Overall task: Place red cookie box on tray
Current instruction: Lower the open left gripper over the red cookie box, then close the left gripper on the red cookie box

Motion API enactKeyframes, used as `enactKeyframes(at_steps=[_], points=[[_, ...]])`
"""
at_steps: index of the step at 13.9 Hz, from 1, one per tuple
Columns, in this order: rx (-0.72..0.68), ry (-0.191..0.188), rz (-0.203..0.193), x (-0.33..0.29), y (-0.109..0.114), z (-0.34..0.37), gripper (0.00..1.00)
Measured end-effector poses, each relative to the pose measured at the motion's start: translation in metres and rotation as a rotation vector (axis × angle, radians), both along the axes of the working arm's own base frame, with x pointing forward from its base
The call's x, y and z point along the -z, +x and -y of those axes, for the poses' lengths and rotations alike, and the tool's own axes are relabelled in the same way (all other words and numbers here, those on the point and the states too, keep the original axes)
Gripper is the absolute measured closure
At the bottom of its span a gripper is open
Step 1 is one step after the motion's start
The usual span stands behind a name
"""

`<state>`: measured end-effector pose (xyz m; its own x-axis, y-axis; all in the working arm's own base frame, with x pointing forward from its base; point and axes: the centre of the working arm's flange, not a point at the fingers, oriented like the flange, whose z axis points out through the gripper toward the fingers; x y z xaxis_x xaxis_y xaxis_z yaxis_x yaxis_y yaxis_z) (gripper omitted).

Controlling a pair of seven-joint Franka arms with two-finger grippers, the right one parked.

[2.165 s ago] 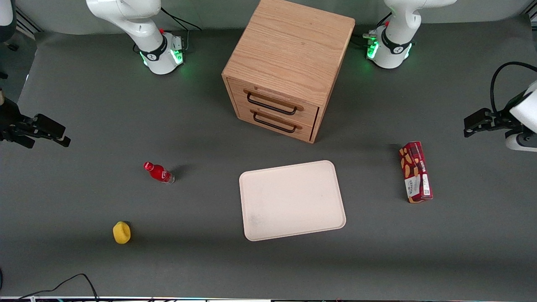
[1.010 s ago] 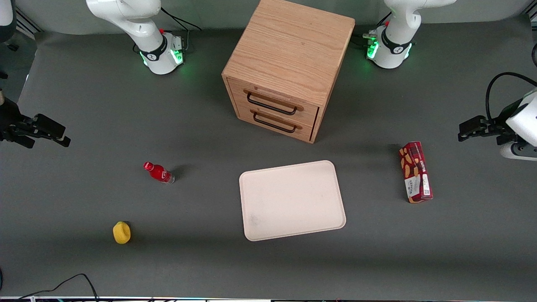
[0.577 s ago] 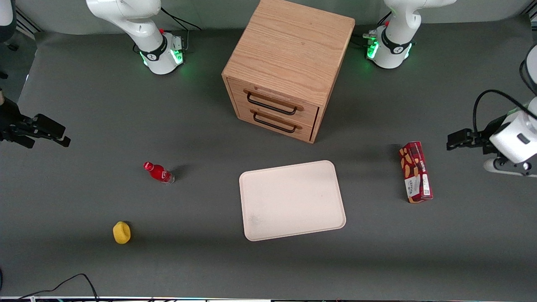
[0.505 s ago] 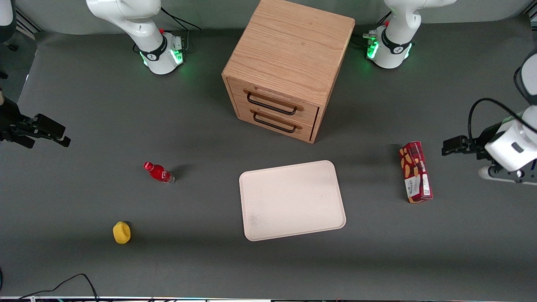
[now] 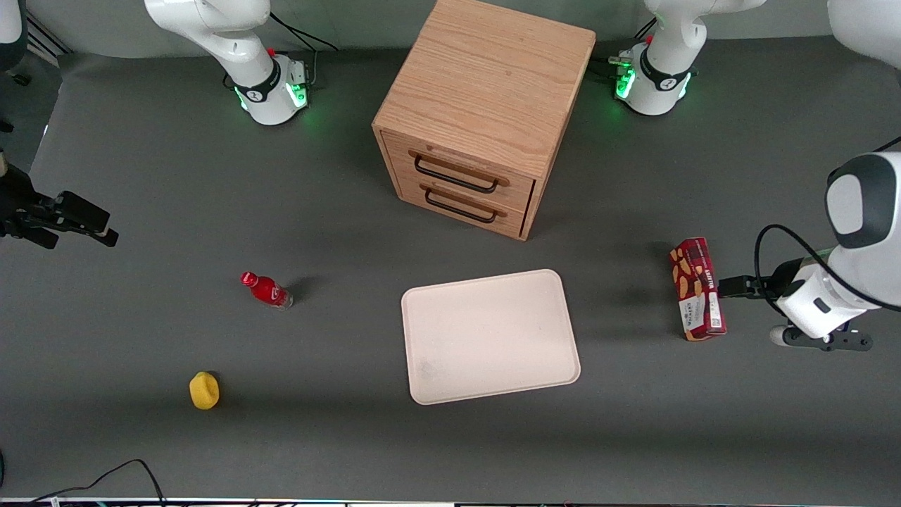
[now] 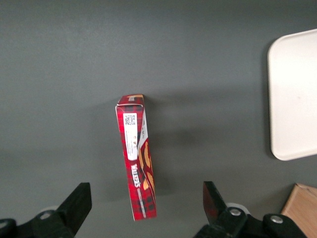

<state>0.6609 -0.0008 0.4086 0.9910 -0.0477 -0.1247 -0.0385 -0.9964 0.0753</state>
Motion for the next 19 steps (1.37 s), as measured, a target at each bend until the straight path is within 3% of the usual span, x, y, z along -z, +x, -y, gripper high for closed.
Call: enactKeyframes(at_steps=[7,11,13,14,16,19], points=[[-0.051,0.02,0.062,0.112,-0.031,-0.021,0.0],[-0.078,0.023,0.052,0.147,-0.051,-0.036,0.06],[-0.074,0.022,0.048,0.151,-0.054,-0.032,0.24],[-0.071,0.021,0.048,0.151,-0.054,-0.03,0.4],[-0.068,0.02,0.048,0.151,-0.054,-0.027,0.63],[-0.067,0.018,0.052,0.149,-0.052,-0.025,0.91]])
